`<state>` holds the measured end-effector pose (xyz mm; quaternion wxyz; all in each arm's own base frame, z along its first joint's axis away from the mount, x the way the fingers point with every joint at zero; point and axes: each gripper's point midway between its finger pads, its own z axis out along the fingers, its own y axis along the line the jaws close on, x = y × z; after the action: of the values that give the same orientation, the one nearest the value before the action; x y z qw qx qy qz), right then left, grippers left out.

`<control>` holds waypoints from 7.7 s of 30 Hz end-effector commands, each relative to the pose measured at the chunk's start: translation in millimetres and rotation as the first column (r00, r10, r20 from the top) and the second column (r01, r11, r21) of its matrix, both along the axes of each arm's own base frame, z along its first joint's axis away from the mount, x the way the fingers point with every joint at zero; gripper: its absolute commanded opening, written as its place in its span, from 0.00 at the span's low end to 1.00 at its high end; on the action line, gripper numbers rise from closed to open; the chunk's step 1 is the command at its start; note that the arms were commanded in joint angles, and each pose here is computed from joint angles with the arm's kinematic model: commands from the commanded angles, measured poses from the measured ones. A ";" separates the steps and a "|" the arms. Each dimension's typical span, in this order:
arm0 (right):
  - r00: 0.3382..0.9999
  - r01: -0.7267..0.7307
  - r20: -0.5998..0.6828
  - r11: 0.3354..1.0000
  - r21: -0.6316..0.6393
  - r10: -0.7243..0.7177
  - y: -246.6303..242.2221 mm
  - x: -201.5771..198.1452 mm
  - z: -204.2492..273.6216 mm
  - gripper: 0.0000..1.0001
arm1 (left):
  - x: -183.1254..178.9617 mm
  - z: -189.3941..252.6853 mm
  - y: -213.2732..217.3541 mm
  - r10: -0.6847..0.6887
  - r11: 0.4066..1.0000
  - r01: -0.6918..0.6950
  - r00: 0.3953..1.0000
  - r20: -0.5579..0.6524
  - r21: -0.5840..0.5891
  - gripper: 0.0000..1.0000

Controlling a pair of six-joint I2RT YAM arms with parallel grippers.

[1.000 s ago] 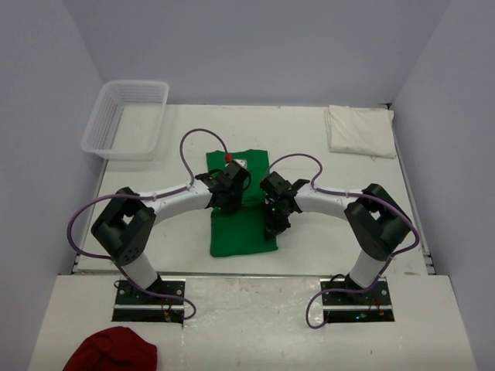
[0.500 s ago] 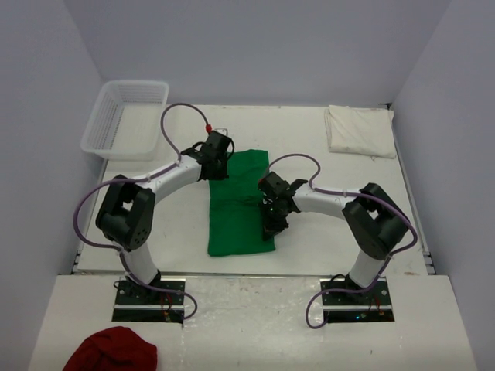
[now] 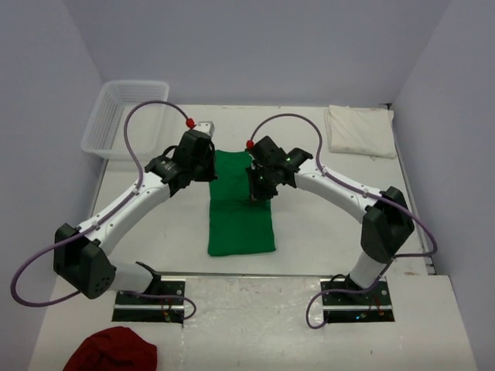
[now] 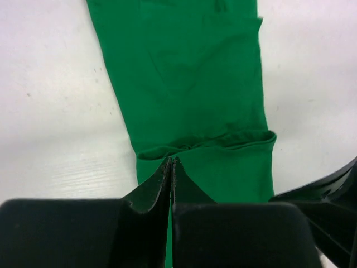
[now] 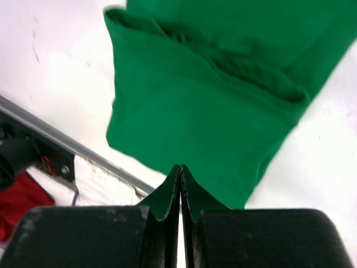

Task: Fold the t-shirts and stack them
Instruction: Fold the folded rectangular tshirt in 1/3 of the way, then grab one side of the 2/3 rectangular tshirt with both arms, then fold the long partially folded tshirt into a neat square

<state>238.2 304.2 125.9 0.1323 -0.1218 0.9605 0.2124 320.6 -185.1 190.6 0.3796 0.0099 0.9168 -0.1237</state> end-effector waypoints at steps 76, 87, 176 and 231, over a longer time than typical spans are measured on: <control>0.998 0.062 0.004 0.983 -0.174 -0.062 -51.0 86.1 -40.7 0.26 | -24.4 -125.9 48.2 0.175 0.958 -0.103 0.949 -0.264 0.266 0.22; 0.999 0.038 0.008 0.999 -0.014 -0.038 -61.9 29.0 29.0 0.99 | -54.5 -70.3 42.9 0.112 0.985 -0.068 0.950 -0.291 0.158 0.53; 0.913 0.191 -0.388 0.972 0.139 -0.124 -79.3 -83.8 -102.8 0.59 | -190.1 -198.4 18.7 -0.080 0.987 -0.033 0.742 -0.666 -0.156 0.15; 0.962 0.039 -0.268 0.997 -0.060 -0.054 -84.7 -79.9 -117.2 0.00 | -189.0 -175.6 18.5 -0.086 0.985 -0.032 0.758 -0.647 -0.169 0.00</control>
<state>158.4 242.8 8.7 -0.0311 -0.0334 0.9622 0.2683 139.5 -181.3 13.8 0.0325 -0.0510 0.9704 -0.2340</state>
